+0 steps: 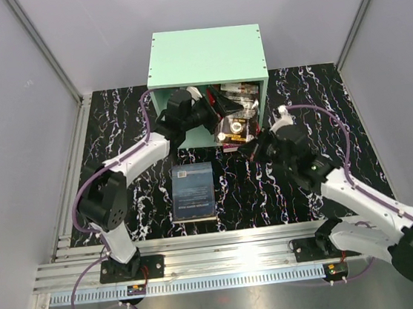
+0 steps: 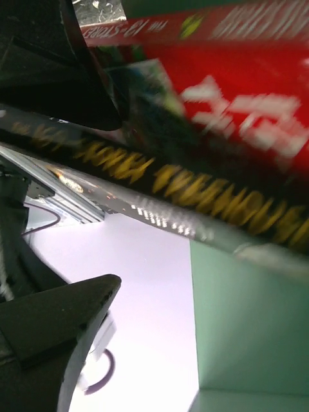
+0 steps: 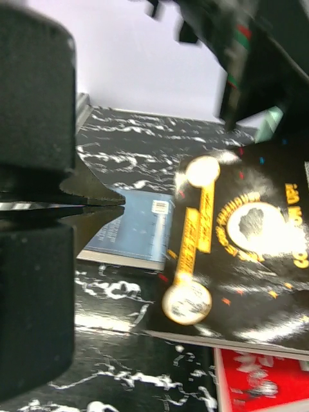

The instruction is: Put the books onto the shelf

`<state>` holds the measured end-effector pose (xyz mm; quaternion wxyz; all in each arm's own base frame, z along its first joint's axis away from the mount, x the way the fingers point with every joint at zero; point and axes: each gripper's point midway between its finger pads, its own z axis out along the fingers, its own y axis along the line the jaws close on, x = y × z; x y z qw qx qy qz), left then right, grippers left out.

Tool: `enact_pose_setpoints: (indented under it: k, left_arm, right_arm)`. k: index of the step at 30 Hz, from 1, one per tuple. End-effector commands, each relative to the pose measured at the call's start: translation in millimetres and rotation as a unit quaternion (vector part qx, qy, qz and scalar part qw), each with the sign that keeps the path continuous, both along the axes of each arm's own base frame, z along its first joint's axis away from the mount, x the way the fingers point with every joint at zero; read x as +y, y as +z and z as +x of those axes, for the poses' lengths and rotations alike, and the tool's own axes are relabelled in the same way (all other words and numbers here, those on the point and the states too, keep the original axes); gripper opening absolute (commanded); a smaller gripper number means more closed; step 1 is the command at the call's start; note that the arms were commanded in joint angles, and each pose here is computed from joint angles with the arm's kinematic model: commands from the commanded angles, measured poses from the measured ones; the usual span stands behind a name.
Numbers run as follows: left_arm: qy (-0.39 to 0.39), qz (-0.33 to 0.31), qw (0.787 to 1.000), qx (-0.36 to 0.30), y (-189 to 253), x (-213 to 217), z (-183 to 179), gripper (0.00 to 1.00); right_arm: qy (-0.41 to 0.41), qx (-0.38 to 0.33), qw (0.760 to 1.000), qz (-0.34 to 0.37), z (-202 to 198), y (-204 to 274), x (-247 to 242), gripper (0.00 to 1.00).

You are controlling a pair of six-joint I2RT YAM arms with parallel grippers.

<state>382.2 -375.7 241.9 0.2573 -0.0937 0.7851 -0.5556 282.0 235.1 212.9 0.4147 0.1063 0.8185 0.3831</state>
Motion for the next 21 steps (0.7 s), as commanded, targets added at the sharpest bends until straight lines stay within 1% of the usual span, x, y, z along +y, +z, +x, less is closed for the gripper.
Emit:
enact_pose_setpoints:
  k: [1, 2, 3, 5, 6, 9, 10, 12, 13, 14, 15, 17, 18, 19, 21]
  left_arm:
    - [0.032, 0.017, 0.999, 0.009, -20.7, 9.8, 25.7, 0.99]
    - [0.034, 0.014, 0.999, 0.011, -21.3, 9.2, 26.9, 0.99]
    - [0.035, 0.009, 0.999, 0.008, -19.6, 8.6, 29.1, 0.99]
    - [0.038, 0.006, 0.999, 0.01, -19.3, 6.3, 33.6, 0.99]
    - [0.04, 0.008, 0.999, 0.012, -20.0, 5.9, 35.6, 0.99]
    - [0.045, 0.011, 0.999, 0.011, -17.5, 5.2, 42.3, 0.99]
    - [0.047, 0.012, 0.999, 0.011, -18.0, 5.4, 44.7, 0.99]
    - [0.047, 0.012, 0.999, 0.009, -14.4, 5.5, 45.8, 0.99]
    - [0.047, 0.014, 0.999, 0.008, -14.5, 6.4, 46.6, 0.99]
    - [0.047, 0.015, 0.999, 0.007, -14.0, 6.8, 46.0, 0.99]
    - [0.044, 0.018, 0.999, 0.007, -15.0, 6.6, 44.5, 0.99]
    - [0.036, 0.018, 0.999, -0.01, -11.5, 6.4, 42.0, 0.99]
    - [0.029, 0.021, 0.999, -0.014, -15.8, 6.5, 36.8, 0.99]
    - [0.027, 0.024, 0.999, -0.029, -9.9, 8.4, 32.8, 0.99]
    - [0.032, 0.038, 0.998, -0.03, -13.3, 13.2, 28.3, 0.99]
  right_arm:
    - [0.025, -0.009, 0.999, 0.035, -24.3, 5.9, -2.0, 0.0]
    - [0.024, -0.005, 0.999, 0.03, -27.5, -1.3, -5.2, 0.0]
    - [0.02, 0.011, 1.0, 0.017, -33.0, -20.4, -10.5, 0.0]
    - [0.012, 0.034, 0.999, 0.002, -35.7, -40.9, -14.9, 0.0]
    - [0.01, 0.059, 0.998, -0.007, -37.2, -60.5, -15.2, 0.0]
    - [0.004, 0.089, 0.996, -0.017, -34.8, -85.2, -13.2, 0.0]
    - [0.001, 0.108, 0.994, -0.029, -32.6, -100.0, -12.0, 0.0]
    - [-0.001, 0.112, 0.993, -0.037, -26.9, -105.3, -9.8, 0.14]
    - [-0.003, 0.122, 0.992, -0.045, -25.9, -113.3, -10.1, 0.25]
    - [-0.012, 0.118, 0.992, -0.051, -21.2, -113.5, -11.8, 0.41]
    - [-0.013, 0.109, 0.992, -0.055, -16.7, -108.7, -11.5, 0.47]
    - [-0.028, 0.101, 0.992, -0.069, -8.4, -109.6, -15.0, 0.57]
    - [-0.028, 0.095, 0.992, -0.076, -2.8, -107.5, -13.4, 0.57]
    - [-0.029, 0.094, 0.992, -0.078, 0.4, -106.2, -12.3, 0.58]
    - [-0.032, 0.093, 0.991, -0.088, 7.3, -104.2, -10.9, 0.61]
